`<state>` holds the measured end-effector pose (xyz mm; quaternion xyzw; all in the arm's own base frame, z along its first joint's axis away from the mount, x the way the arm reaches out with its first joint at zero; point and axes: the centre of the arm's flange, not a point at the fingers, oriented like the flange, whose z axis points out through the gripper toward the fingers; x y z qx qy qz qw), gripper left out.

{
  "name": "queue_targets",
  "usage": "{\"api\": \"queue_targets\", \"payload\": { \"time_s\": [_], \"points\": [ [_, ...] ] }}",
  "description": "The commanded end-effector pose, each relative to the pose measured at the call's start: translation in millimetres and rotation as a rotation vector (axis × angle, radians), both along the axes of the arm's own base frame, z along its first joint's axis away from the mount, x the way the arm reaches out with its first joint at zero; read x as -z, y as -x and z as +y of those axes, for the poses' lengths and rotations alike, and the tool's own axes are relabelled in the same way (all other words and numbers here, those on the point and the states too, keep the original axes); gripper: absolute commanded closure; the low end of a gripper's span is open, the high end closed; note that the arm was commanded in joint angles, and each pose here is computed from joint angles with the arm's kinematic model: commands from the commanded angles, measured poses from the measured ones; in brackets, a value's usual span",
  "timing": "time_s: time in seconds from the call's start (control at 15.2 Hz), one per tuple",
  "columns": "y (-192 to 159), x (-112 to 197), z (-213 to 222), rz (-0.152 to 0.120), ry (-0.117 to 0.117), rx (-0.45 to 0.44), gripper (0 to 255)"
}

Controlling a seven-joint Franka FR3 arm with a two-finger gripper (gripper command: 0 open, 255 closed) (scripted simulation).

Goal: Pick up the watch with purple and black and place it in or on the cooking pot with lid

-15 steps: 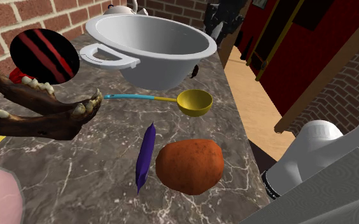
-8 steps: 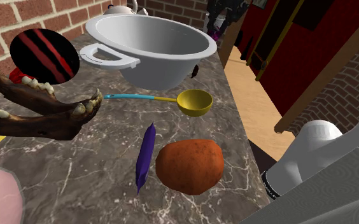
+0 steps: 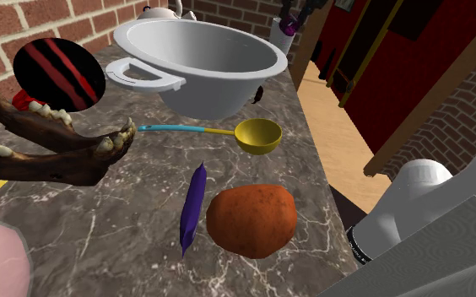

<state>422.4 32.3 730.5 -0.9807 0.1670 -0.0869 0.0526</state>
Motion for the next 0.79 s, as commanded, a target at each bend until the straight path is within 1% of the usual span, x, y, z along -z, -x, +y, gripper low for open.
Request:
{"api": "queue_targets", "payload": {
  "time_s": [0.0, 0.26, 0.33, 0.73],
  "points": [
    [0, -10, 0, 0.000, 0.000, 0.000, 255],
    [0, -31, 0, 0.000, 0.000, 0.000, 255],
    [0, -32, 0, 0.000, 0.000, 0.000, 255],
    [-7, -35, 79, 0.000, 0.000, 0.000, 255]
  ]
}}
